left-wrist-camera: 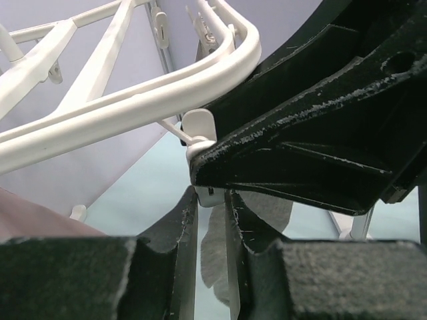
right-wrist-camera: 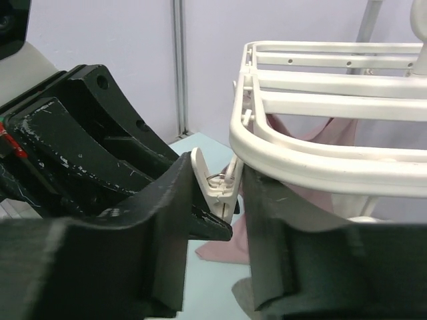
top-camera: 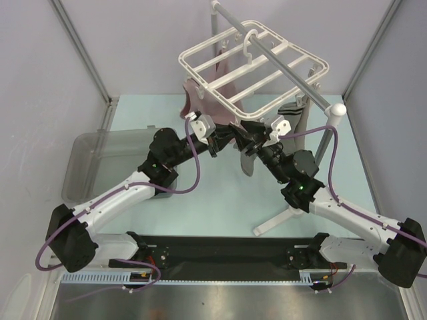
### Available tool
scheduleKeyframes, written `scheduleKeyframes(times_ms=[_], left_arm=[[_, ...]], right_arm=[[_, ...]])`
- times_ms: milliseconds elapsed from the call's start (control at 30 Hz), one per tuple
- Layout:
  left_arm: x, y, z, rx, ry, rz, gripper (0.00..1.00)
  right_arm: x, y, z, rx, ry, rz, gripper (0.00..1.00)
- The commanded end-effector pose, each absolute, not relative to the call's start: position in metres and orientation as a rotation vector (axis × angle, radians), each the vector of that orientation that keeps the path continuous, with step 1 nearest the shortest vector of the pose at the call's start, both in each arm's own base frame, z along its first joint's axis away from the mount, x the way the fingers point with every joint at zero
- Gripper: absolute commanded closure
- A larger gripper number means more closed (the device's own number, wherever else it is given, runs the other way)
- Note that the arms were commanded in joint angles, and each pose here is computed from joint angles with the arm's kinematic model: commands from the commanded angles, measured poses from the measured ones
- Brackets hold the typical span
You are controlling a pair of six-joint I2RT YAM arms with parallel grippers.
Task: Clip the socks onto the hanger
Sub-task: Open the clamp at the hanger.
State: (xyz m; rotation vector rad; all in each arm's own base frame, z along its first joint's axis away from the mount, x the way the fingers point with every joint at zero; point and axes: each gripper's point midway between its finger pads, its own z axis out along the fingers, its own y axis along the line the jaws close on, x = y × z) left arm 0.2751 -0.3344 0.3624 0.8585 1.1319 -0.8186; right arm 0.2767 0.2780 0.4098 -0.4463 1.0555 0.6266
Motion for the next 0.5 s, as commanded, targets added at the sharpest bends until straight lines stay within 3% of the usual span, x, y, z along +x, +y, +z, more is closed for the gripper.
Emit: scheduleKeyframes(times_ms=[0,33,133,200,333,467], left_arm=[[0.268,-0.343,0.374,0.894,1.101,-0.83,1.0],[0.269,-0.343,0.376,0.891,1.104,-0.833,0.96],[0.269,-0.343,0.373,0.885,1.142,-0.846,0.69],[0.269,-0.338,0.37,0.876,1.167,-0.834,0.56],[0.258,-0.322,0.37,0.846,1.187,-0.83,0.48],[0.251,-0.289,0.373,0.722,1.248,-0.855,0.46]], right_arm=[[0.277,0.269,0.432,-0.364,1.001,0.634,0.68],[0.278,0.269,0.432,-0.368,1.006,0.632,0.85],[0.281,0.266,0.432,-0.342,1.018,0.633,1.0],[0.282,0.266,0.433,-0.331,1.033,0.643,1.0],[0.283,0.265,0.43,-0.316,1.062,0.659,1.0],[0.284,0.265,0.426,-0.31,1.079,0.675,1.0]])
